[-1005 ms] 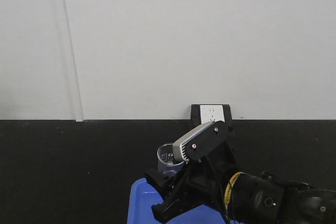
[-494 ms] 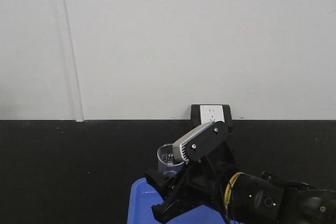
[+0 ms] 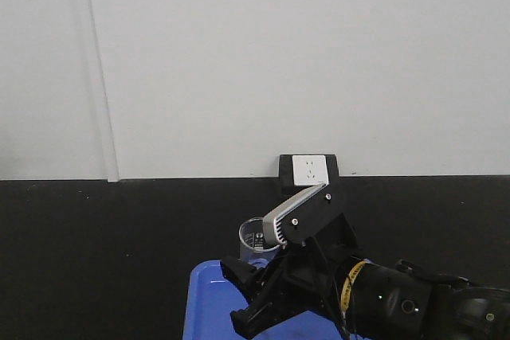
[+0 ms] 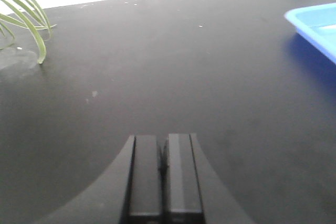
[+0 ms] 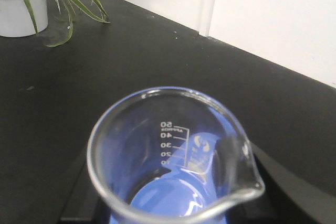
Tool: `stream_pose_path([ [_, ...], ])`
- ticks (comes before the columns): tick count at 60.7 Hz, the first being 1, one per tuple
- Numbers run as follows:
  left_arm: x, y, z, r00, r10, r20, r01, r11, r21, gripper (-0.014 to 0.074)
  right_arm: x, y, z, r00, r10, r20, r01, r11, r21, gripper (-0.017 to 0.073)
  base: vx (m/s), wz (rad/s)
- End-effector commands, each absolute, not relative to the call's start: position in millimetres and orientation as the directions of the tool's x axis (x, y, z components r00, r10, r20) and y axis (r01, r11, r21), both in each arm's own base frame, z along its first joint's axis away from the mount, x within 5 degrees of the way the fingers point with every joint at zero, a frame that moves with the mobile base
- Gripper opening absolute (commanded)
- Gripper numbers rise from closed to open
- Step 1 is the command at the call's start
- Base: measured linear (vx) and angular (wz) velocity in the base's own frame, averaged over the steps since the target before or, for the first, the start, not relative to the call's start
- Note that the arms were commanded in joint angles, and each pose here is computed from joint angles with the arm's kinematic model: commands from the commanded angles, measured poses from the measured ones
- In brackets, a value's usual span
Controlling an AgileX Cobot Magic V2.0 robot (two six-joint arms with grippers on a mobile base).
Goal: Move beaker to silver tray on left bench
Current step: 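Close the right gripper on the beaker and lift it, then hold the beaker in the right gripper while the base drives to the silver tray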
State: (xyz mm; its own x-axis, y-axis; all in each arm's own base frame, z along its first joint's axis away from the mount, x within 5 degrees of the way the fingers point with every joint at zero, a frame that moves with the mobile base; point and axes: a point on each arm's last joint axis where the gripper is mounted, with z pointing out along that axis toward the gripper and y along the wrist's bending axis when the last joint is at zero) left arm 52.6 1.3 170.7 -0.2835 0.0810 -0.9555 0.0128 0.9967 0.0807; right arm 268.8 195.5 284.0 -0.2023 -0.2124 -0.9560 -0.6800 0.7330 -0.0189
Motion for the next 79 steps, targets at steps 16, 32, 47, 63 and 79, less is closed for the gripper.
stream_pose_path([
  [16, 54.3, 0.6, 171.0, -0.222, 0.079, -0.972, 0.017, 0.997, 0.077, 0.0001, 265.2, 196.1, 309.9, -0.119, -0.133, -0.984, -0.700, 0.714, -0.012, 0.0031, -0.17, -0.09],
  [32, 54.3, 0.6, 171.0, -0.222, 0.079, -0.972, 0.017, 0.997, 0.077, 0.0001, 265.2, 196.1, 309.9, -0.119, -0.133, -0.984, -0.700, 0.714, -0.012, 0.0031, -0.25, 0.01],
  [47, 54.3, 0.6, 171.0, -0.222, 0.079, -0.972, 0.017, 0.997, 0.077, 0.0001, 265.2, 196.1, 309.9, -0.119, -0.133, -0.984, -0.700, 0.714, -0.012, 0.0031, -0.32, 0.02],
  [63, 54.3, 0.6, 171.0, -0.222, 0.079, -0.972, 0.017, 0.997, 0.077, 0.0001, 265.2, 196.1, 309.9, -0.119, -0.133, -0.984, -0.700, 0.714, -0.012, 0.0031, -0.35, 0.02],
  [79, 54.3, 0.6, 171.0, -0.222, 0.079, -0.972, 0.017, 0.997, 0.077, 0.0001, 265.2, 196.1, 309.9, -0.119, -0.133, -0.984, -0.700, 0.714, -0.012, 0.0031, -0.35, 0.03],
])
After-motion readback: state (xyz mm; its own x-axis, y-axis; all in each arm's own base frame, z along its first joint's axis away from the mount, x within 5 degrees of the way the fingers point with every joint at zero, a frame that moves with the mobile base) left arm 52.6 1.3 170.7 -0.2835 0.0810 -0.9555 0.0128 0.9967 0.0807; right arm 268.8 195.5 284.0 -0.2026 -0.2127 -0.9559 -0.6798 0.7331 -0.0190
